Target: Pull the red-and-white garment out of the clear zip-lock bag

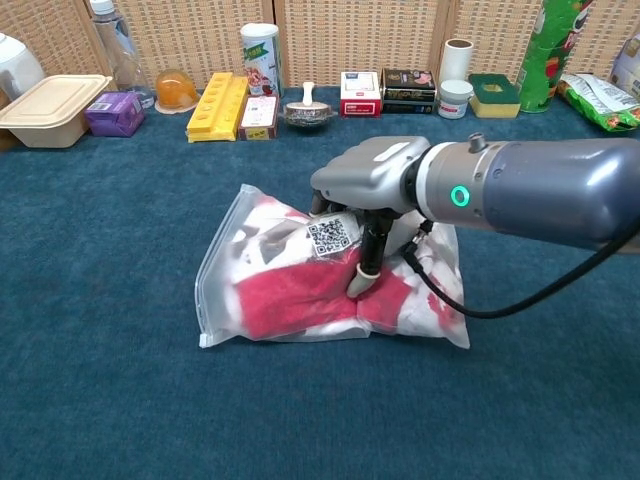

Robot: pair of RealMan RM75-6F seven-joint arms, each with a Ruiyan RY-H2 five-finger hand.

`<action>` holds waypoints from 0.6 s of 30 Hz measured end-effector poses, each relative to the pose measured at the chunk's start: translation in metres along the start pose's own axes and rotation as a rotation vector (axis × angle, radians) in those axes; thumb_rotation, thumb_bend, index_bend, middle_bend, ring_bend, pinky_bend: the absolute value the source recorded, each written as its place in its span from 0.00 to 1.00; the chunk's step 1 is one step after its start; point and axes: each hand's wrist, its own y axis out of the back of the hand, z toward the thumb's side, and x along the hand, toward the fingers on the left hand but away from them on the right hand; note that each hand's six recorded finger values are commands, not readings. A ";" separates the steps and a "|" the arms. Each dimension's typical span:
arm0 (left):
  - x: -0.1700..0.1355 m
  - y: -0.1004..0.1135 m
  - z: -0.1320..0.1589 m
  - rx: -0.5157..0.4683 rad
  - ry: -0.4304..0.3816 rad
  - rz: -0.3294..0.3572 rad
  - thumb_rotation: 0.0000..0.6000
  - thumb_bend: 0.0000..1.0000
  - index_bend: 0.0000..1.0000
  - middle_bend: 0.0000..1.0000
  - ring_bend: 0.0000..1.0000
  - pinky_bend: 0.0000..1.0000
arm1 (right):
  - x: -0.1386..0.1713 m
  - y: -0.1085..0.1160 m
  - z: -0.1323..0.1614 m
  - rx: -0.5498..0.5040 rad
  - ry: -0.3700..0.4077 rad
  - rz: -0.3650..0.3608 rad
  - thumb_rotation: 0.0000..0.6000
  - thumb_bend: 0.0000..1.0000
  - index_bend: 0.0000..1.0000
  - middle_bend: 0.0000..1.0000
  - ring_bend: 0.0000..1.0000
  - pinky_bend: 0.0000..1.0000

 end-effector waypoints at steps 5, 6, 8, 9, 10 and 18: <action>0.010 0.007 0.013 0.017 -0.040 0.008 1.00 0.22 0.46 0.42 0.31 0.33 | 0.016 0.001 -0.018 -0.152 0.018 0.010 0.78 0.18 0.83 0.86 1.00 0.94; 0.012 0.008 0.016 0.020 -0.050 0.007 1.00 0.22 0.46 0.42 0.31 0.33 | 0.020 0.001 -0.022 -0.182 0.022 0.012 0.78 0.18 0.83 0.86 1.00 0.94; 0.018 0.010 0.025 0.032 -0.074 0.001 1.00 0.22 0.46 0.42 0.31 0.33 | 0.028 0.004 -0.028 -0.238 0.040 0.009 0.79 0.18 0.83 0.86 1.00 0.94; 0.020 0.011 0.028 0.037 -0.084 -0.004 1.00 0.22 0.46 0.42 0.31 0.34 | 0.031 0.006 -0.031 -0.258 0.049 0.006 0.79 0.18 0.83 0.86 1.00 0.94; 0.023 0.012 0.032 0.043 -0.097 -0.011 1.00 0.22 0.46 0.42 0.31 0.35 | 0.035 0.007 -0.033 -0.279 0.059 0.005 0.79 0.18 0.83 0.86 1.00 0.94; 0.055 0.013 0.070 0.088 -0.214 -0.080 1.00 0.22 0.46 0.45 0.35 0.43 | 0.058 0.017 -0.042 -0.518 0.139 0.016 0.77 0.18 0.83 0.86 1.00 0.94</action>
